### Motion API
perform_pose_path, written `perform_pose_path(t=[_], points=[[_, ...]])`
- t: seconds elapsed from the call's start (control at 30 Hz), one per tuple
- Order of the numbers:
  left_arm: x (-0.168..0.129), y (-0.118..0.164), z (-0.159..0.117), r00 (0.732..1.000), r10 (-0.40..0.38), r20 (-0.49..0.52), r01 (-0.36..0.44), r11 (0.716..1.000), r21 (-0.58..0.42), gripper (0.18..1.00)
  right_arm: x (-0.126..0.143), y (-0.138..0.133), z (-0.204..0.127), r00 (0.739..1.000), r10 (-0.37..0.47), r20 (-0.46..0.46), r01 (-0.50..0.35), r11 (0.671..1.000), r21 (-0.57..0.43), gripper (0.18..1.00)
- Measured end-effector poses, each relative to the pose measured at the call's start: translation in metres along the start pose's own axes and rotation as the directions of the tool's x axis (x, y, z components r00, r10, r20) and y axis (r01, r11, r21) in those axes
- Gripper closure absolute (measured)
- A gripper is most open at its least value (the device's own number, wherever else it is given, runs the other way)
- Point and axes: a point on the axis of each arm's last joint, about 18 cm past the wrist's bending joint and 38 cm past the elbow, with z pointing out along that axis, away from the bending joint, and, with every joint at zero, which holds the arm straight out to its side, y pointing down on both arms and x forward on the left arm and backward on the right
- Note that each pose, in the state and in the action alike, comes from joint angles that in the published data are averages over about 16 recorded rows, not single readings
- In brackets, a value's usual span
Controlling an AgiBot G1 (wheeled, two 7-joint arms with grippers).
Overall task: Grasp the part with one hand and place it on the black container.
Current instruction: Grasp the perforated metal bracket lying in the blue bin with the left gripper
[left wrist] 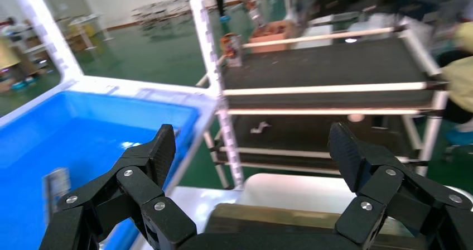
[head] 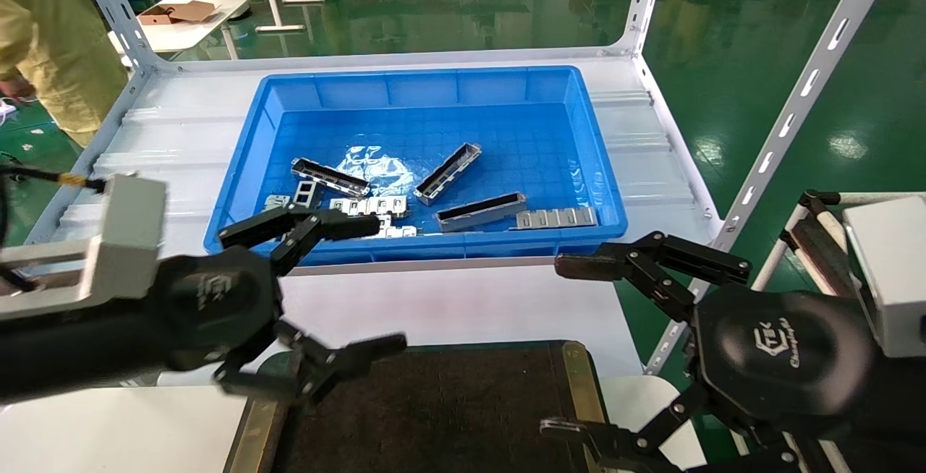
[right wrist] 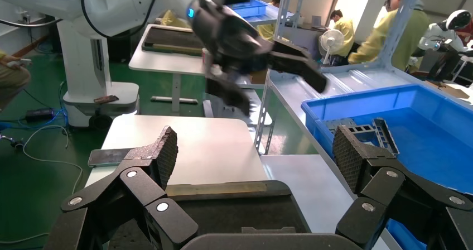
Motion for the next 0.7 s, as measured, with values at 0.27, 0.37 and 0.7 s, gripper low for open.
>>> perform_pose_path(t=[0.27,0.37,0.7], points=[[-0.031,0.014,0.033,0.995,0.02,0.093,-0.016,0.999,-0.043,0.184,0.0,0.0,0.0,1.0,0.0,0.0,0.0,1.0,0.0,0.178],[-0.045,0.02,0.047,0.991,0.026,0.131,-0.018,0.998,-0.062,0.184,0.0,0.0,0.0,1.0,0.0,0.0,0.0,1.0,0.0,0.178],[-0.094,0.041,0.098,0.964,0.038,0.265,-0.004,0.992,-0.128,0.184,0.0,0.0,0.0,1.0,0.0,0.0,0.0,1.0,0.0,0.178]])
